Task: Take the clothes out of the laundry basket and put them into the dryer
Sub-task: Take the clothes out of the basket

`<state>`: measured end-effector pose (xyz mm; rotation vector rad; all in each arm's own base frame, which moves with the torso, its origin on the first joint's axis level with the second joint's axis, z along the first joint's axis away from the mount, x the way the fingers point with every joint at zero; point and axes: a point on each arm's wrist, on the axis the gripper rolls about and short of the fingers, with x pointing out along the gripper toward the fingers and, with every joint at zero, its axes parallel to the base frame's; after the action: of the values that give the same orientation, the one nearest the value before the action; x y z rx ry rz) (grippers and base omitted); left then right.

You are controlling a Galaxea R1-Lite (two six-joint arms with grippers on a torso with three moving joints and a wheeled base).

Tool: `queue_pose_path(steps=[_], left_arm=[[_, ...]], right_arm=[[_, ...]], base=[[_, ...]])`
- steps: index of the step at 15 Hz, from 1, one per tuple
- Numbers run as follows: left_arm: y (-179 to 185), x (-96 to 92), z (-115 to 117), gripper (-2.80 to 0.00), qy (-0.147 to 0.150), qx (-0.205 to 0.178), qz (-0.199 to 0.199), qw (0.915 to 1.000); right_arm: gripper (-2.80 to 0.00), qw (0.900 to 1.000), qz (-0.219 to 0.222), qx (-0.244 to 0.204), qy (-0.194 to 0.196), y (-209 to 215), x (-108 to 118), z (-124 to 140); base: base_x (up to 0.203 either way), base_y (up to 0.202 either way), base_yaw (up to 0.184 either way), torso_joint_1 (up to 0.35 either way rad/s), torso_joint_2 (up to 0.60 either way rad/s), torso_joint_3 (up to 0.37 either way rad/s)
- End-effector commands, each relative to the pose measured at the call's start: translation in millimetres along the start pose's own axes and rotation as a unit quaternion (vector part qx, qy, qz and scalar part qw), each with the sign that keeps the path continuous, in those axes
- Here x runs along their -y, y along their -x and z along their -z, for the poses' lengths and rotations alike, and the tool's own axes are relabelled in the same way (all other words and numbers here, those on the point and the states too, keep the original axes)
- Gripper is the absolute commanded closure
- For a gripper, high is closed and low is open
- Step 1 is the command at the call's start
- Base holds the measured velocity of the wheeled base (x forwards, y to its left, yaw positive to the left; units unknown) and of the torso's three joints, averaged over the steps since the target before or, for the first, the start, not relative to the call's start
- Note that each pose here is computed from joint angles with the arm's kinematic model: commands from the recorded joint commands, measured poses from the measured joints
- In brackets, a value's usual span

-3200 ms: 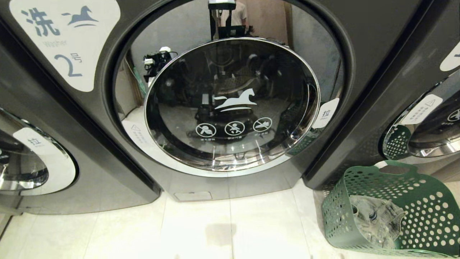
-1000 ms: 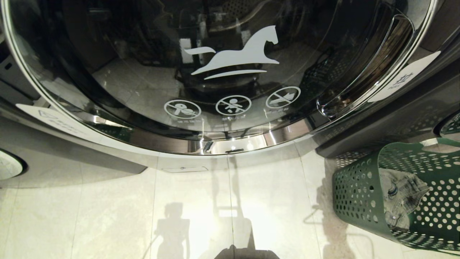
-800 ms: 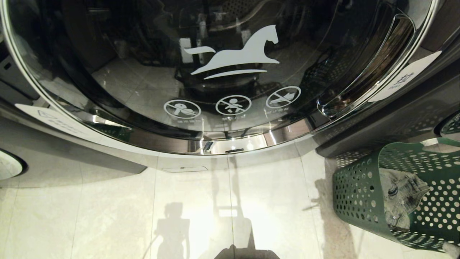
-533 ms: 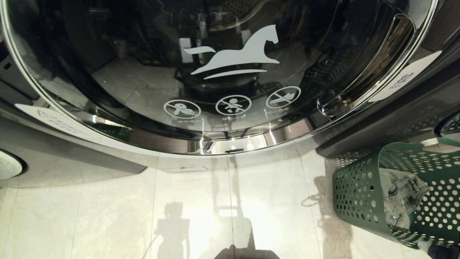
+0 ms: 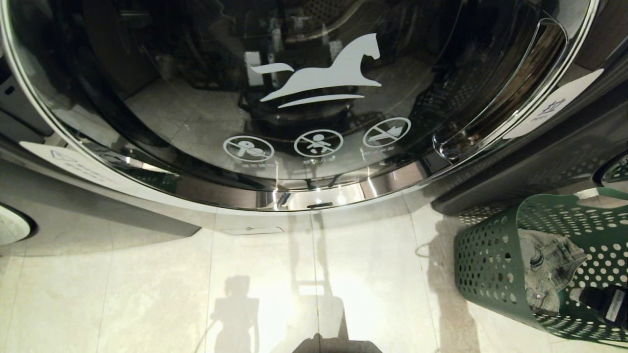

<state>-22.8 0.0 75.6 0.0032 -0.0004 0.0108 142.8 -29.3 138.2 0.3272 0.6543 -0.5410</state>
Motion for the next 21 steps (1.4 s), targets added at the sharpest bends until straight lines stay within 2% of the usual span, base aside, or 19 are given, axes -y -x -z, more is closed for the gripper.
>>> queue_pose_path(steps=[1,4,7,9,12,14,16,21], left_arm=[[0.0,0.0,-0.1,0.0,0.0,0.001,-0.001,1.0],[0.0,0.0,-0.1,0.0,0.0,0.0,0.0,1.0],[-0.1,0.0,0.2,0.0,0.0,0.0,0.0,1.0],[0.0,0.0,0.0,0.0,0.0,0.0,-0.001,1.0],[0.0,0.0,-0.1,0.0,0.0,0.001,-0.001,1.0],[0.0,0.0,0.0,0.0,0.0,0.0,0.0,1.0],[0.0,0.0,0.0,0.0,0.0,0.0,0.0,1.0],[-0.1,0.0,-0.1,0.0,0.0,0.0,0.0,1.0]], right_arm=[[-2.8,1.0,0.001,0.007,0.001,5.0,3.1,1.2],[-2.8,0.999,0.018,0.027,-0.021,6.6,7.7,-12.3],[-2.8,0.995,0.072,0.03,-0.061,-6.9,21.7,-31.1],[-2.8,0.992,0.098,0.008,-0.078,-23.8,29.1,-35.9],[-2.8,0.994,0.063,-0.048,-0.08,-44.6,29.2,-25.2],[0.0,0.994,0.054,-0.058,-0.079,-61.6,28.3,-21.9],[0.0,0.994,0.049,-0.055,-0.075,-80.0,27.0,-19.7],[0.0,0.991,0.0,-0.118,-0.06,-126.3,18.4,-2.7]], base=[[0.0,0.0,0.0,0.0,0.0,0.0],[0.0,0.0,0.0,0.0,0.0,0.0],[0.0,0.0,0.0,0.0,0.0,0.0],[0.0,0.0,0.0,0.0,0.0,0.0],[0.0,0.0,0.0,0.0,0.0,0.0],[0.0,0.0,0.0,0.0,0.0,0.0],[0.0,0.0,0.0,0.0,0.0,0.0],[0.0,0.0,0.0,0.0,0.0,0.0]])
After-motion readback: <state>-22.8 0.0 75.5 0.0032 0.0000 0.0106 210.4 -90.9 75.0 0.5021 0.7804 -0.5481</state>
